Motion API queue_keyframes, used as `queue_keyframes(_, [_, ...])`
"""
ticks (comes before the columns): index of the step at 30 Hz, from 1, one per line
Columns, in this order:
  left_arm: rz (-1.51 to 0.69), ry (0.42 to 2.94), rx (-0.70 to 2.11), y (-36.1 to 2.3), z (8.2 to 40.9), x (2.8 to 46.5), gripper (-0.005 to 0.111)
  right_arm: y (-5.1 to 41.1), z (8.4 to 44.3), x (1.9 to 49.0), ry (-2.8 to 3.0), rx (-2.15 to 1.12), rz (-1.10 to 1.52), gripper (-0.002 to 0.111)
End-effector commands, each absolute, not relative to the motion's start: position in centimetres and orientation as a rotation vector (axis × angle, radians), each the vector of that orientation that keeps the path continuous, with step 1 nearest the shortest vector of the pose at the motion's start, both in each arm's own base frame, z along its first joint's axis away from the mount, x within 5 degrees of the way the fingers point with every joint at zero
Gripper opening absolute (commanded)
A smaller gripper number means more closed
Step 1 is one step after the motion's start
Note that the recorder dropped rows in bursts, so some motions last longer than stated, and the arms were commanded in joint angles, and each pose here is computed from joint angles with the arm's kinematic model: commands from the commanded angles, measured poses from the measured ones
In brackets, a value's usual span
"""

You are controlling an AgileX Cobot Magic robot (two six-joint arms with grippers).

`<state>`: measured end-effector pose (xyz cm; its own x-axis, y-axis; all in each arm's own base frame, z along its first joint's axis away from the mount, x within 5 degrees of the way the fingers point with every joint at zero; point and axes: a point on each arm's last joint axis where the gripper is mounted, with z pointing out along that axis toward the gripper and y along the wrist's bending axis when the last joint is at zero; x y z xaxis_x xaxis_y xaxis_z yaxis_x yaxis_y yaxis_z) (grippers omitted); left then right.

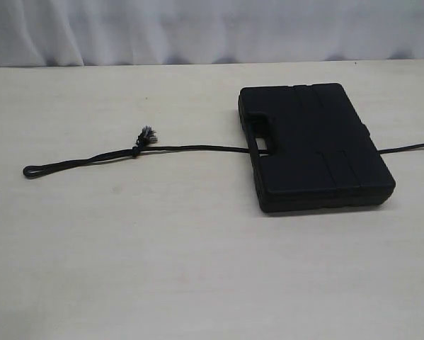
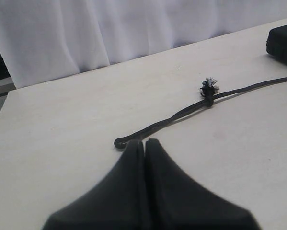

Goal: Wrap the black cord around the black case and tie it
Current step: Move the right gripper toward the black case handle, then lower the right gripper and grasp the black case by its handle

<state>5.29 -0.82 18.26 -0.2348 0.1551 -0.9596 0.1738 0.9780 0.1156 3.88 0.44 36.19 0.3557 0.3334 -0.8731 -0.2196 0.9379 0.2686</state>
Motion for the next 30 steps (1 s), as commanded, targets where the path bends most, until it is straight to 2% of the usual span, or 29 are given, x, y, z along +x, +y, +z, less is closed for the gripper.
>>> queue_keyframes(1, [-0.027,1.799,0.245,-0.9,18.3,5.3,0.0,0.0,39.2,7.2,1.576,0.121,0.16,0.059])
queue_keyframes(3, [-0.027,1.799,0.245,-0.9,18.3,5.3,0.0,0.1,40.6,9.8,1.838,0.092,0.066,0.063])
queue_keyframes(5, [-0.027,1.799,0.245,-0.9,18.3,5.3,0.0,0.7,41.5,13.0,2.037,0.018,0.046,0.062])
queue_keyframes(8, [-0.027,1.799,0.245,-0.9,18.3,5.3,0.0,3.5,40.8,18.0,2.179,-0.243,0.248,0.062])
queue_keyframes(10, [-0.027,1.799,0.245,-0.9,18.3,5.3,0.0,5.5,38.4,22.3,2.292,-0.318,0.457,0.059])
queue_keyframes(11, [-0.027,1.799,0.245,-0.9,18.3,5.3,0.0,6.2,37.2,23.4,2.332,-0.359,0.467,0.058])
queue_keyframes(12, [-0.027,1.799,0.245,-0.9,18.3,5.3,0.0,7.6,34.6,25.6,2.417,-0.451,0.426,0.058])
queue_keyframes(14, [-0.027,1.799,0.245,-0.9,18.3,5.3,0.0,10.2,31.7,27.8,2.464,-0.561,0.349,0.058])
queue_keyframes(16, [-0.027,1.799,0.245,-0.9,18.3,5.3,0.0,12.5,29.5,29.9,2.498,-0.537,0.267,0.058])
queue_keyframes(22, [-0.027,1.799,0.245,-0.9,18.3,5.3,0.0,17.4,24.6,35.7,2.613,-0.415,0.006,0.058])
queue_keyframes(30, [-0.027,1.799,0.245,-0.9,18.3,5.3,0.0,20.7,20.4,40.3,2.736,-0.414,-0.061,0.058])
